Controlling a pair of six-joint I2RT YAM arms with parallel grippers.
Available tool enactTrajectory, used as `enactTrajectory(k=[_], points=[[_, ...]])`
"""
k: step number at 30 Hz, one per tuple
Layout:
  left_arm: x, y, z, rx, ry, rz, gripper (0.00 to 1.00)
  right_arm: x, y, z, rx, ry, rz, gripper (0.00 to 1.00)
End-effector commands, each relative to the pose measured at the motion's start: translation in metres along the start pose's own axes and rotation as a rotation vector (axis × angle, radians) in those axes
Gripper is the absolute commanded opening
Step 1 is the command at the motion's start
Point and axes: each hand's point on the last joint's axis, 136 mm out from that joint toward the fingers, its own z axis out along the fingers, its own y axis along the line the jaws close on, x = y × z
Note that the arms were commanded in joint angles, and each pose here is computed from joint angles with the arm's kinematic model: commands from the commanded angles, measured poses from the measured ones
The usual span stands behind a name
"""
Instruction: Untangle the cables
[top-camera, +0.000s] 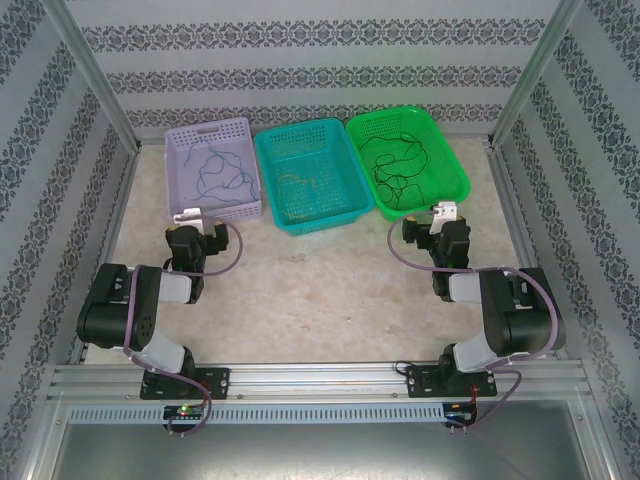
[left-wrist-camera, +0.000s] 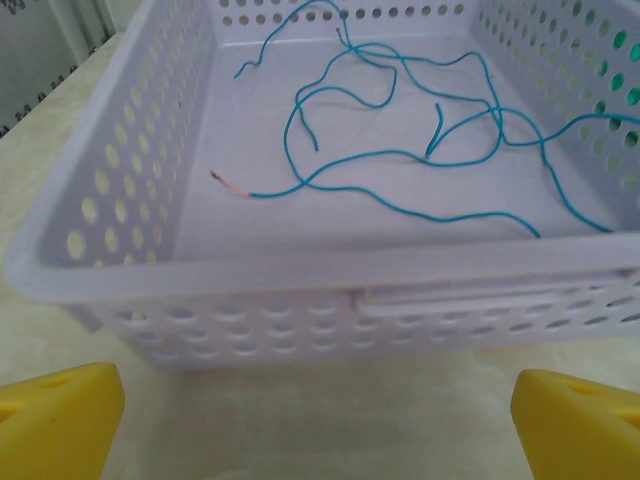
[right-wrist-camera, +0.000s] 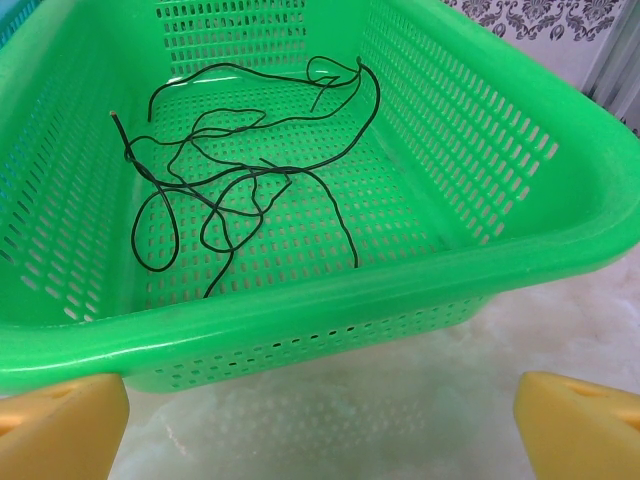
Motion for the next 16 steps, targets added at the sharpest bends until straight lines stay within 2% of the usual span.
enactTrajectory(k=[1,16], points=[[-0.0042,-0.0002,0.002,0.014,-0.007,0.014,1.0,-0.0071,-0.0021,0.0024,0.014,-0.016,-0.004,0.98],[-0.0041,-0.0006,0.0018,0.003,-0.008,0.021,1.0,-0.0068,-0.0029,0.0027,0.004,-0.013,0.005,0.98]])
